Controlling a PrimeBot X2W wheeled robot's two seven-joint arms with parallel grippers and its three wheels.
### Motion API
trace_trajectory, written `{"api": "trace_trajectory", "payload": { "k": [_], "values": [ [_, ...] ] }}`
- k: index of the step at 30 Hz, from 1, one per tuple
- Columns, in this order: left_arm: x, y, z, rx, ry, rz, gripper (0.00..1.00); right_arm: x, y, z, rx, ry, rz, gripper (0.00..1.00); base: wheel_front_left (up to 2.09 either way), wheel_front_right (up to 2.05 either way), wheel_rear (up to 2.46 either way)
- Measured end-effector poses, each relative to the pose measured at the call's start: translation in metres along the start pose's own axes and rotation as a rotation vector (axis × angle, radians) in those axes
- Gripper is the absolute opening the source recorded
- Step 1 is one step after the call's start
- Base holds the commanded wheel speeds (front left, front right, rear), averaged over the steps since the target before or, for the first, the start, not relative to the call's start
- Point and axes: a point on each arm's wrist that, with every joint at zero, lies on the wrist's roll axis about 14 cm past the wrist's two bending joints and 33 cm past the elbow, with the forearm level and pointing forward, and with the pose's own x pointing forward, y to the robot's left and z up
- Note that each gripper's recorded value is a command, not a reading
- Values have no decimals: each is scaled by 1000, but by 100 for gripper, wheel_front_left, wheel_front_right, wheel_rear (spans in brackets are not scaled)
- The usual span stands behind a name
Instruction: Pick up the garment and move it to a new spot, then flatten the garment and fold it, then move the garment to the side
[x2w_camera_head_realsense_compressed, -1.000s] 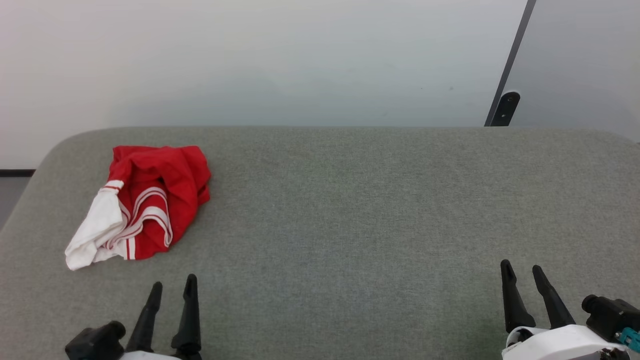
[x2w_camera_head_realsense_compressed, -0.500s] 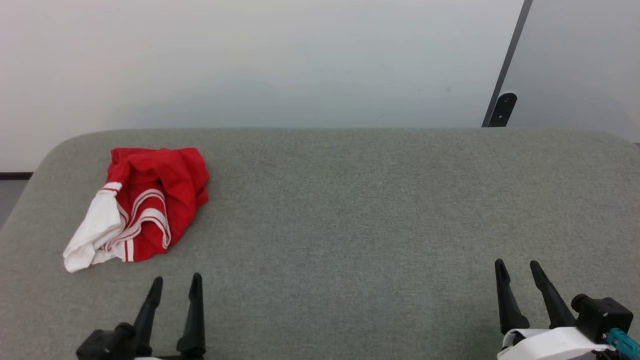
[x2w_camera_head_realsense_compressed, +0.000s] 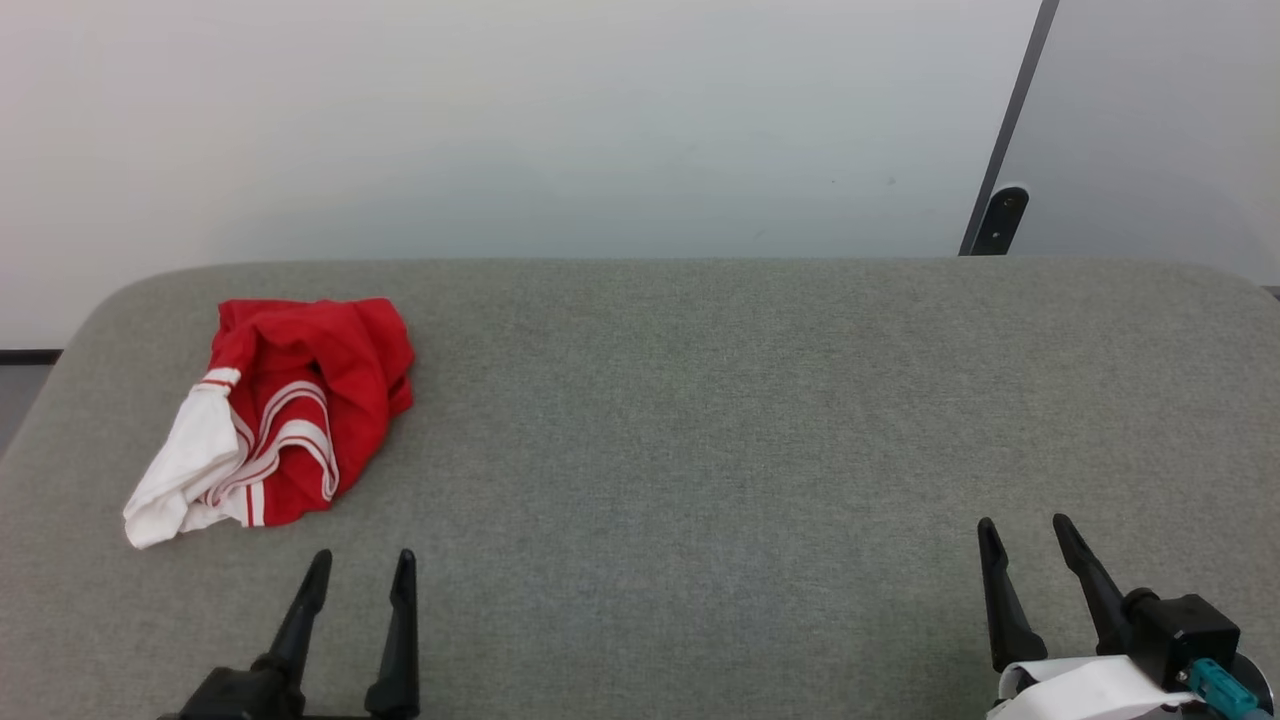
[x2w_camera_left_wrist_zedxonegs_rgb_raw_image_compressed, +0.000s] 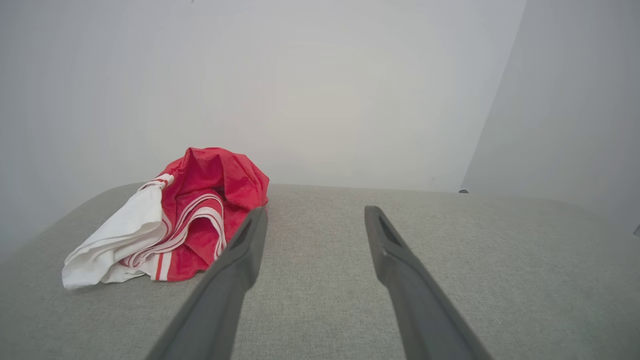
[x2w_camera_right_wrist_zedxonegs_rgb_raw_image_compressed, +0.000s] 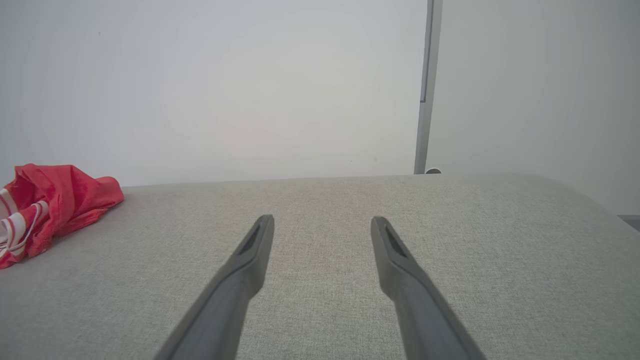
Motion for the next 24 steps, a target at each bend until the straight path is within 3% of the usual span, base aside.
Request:
{"api": "trace_trajectory", "payload": {
  "k": [14, 24],
  "values": [
    [-14, 15, 2, 57, -9, 21, 100, 4, 28, -1, -109, -10, 102, 100, 0, 0, 0],
    [-62, 80, 11, 163, -8, 212, 100, 9, 102, -14, -133, 7, 336, 100, 0, 0, 0]
  ]
}}
